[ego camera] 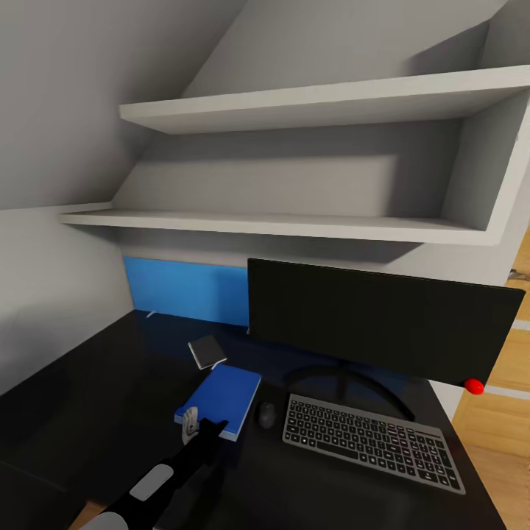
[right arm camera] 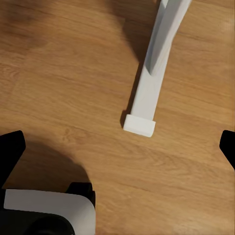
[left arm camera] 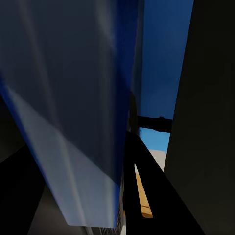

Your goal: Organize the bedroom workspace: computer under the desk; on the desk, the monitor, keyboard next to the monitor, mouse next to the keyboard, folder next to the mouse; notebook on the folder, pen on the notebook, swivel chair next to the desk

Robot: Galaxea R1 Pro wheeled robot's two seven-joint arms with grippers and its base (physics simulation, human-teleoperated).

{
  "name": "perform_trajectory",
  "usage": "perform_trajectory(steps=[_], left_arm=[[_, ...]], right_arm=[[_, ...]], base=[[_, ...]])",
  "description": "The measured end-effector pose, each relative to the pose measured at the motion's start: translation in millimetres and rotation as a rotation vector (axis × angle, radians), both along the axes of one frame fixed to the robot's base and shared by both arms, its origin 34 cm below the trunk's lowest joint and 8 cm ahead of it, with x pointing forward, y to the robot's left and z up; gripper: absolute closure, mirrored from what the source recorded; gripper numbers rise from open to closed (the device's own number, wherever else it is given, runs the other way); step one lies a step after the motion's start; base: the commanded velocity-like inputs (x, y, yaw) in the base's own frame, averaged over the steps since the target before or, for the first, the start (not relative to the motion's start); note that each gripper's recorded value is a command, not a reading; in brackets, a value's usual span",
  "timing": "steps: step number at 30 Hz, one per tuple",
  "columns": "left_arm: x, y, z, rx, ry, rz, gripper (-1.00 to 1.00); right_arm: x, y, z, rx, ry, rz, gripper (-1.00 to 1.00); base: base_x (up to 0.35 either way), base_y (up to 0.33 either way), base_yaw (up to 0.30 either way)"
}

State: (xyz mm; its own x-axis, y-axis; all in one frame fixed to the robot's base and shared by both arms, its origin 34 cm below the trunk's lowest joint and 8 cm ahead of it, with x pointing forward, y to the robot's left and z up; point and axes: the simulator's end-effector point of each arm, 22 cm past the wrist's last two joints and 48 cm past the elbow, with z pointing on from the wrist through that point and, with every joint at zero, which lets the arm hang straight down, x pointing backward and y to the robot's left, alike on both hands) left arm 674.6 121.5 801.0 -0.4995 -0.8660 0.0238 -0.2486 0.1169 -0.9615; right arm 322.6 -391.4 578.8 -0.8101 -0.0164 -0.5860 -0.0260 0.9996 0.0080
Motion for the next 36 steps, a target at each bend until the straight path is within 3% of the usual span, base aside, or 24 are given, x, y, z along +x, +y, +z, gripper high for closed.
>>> perform_trajectory(steps=[10,11,12,36], left_arm=[[0.1,0.9,0.0,0.000,0.000,0.001,1.00],[0.1,0.9,0.0,0.000,0.000,0.001,-1.00],[-3.6,-2.2,-5.0,0.029,0.003,-0.021,-1.00],[-5.2,6.7,-9.1,0.039,0.008,-0.013,-1.00]], right_arm=[[0.0,-0.3,0.1,0.000,0.000,-0.002,-1.00],[0.0,-0.3,0.1,0.000,0.000,-0.002,-1.00],[0.0,-0.3,0.0,0.000,0.000,-0.002,-1.00],[0.0,-0.5,0.1,0.000,-0.001,-0.003,-1.00]], base=[[0.000,0.000,-0.032],[0.000,0.000,-0.004],[0.000,0.000,-0.002],[0.000,0.000,0.000]])
